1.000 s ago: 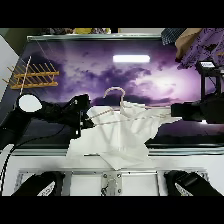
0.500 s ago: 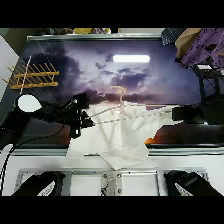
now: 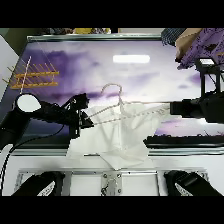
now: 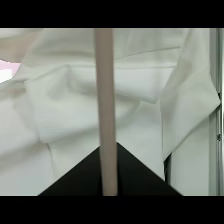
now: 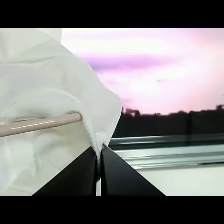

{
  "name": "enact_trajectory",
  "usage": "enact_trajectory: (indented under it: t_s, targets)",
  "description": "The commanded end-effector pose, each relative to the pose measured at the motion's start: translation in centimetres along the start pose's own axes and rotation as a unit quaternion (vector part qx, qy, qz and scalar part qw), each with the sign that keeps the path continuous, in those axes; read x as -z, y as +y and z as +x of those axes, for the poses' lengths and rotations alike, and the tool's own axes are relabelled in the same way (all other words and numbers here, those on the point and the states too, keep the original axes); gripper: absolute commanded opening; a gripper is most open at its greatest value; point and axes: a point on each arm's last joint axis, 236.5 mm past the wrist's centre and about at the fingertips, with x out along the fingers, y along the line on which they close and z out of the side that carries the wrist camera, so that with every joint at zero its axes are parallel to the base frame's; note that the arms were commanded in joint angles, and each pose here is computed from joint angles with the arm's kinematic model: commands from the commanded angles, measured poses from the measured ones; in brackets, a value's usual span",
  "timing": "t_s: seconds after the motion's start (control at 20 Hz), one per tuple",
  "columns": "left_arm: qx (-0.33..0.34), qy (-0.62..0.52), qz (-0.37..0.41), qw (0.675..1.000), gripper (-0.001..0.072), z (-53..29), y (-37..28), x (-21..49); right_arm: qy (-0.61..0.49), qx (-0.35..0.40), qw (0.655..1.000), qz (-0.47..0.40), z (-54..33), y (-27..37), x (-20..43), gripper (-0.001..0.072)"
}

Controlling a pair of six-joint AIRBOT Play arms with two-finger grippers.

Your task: Fold the clothes and pants, and hang the long-sleeved shirts on hangers.

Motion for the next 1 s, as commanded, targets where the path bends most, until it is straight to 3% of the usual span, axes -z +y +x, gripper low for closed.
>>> enact_trajectory:
  t_s: [0.0,0.7,0.95]
  targets:
    - [0.005,0.001,0.002,1.0,0.0024,0.0,-0.3,0.1,-0.03,-0.014,0.999,0.007,-0.1,0.6,-1.4,0.0021]
    - [0.013,0.004,0.007,1.0,0.0025,0.0,-0.6,0.2,-0.065,0.002,0.997,0.031,-0.4,-0.3,-2.9,0.0022]
    - [0.012,0.004,0.007,1.0,0.0025,0.0,-0.6,0.2,-0.051,-0.042,0.997,0.03,-0.7,1.6,-2.0,0.0022]
